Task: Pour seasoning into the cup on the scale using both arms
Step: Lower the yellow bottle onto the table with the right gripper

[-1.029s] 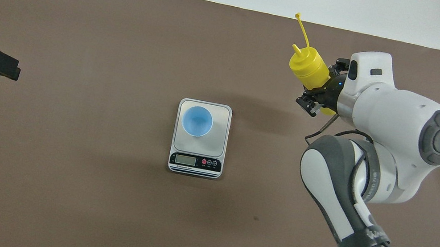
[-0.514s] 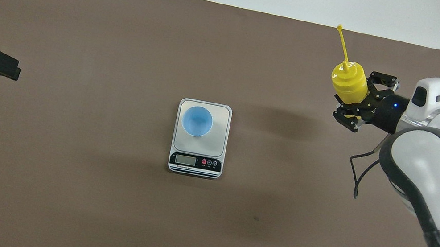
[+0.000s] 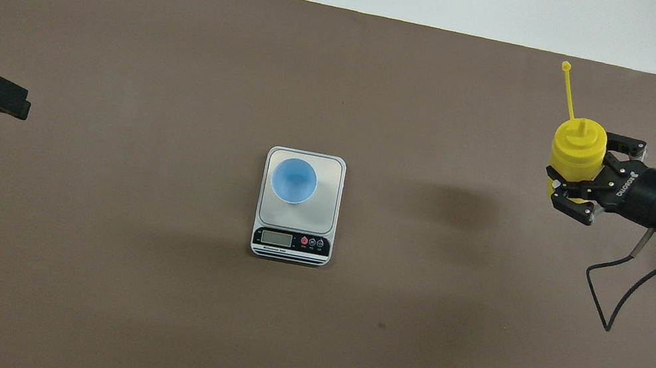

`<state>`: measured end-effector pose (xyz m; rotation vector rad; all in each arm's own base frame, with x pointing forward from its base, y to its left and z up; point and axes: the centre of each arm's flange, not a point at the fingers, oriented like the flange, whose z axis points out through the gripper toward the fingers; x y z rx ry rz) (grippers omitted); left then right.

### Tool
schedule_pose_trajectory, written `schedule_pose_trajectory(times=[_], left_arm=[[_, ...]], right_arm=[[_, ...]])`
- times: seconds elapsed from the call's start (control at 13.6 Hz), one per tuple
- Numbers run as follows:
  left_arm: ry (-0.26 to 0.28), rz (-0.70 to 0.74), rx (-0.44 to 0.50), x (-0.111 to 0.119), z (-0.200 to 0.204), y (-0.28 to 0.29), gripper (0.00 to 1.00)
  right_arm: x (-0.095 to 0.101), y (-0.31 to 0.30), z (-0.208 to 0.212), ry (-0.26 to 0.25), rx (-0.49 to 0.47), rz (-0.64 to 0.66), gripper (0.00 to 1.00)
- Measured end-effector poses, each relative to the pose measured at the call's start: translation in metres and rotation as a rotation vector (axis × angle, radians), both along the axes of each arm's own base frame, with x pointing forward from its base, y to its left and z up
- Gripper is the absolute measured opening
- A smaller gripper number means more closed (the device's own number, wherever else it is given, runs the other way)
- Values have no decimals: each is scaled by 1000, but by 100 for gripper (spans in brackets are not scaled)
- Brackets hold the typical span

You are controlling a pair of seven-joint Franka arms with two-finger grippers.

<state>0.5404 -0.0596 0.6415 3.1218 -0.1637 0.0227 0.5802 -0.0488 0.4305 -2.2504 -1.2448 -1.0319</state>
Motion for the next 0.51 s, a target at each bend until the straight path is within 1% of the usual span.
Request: schedule_pose_trajectory(times=[0.37, 0.44, 0.51], left_arm=[[1, 0, 0, 0, -1, 0, 100], [1, -1, 0, 0, -1, 0, 100], [1, -1, 0, 0, -1, 0, 100]], right_arm=[[-16, -14, -27, -93, 95, 31, 47], [-21, -16, -36, -102, 106, 37, 47], [-26, -18, -45, -96, 112, 36, 47]])
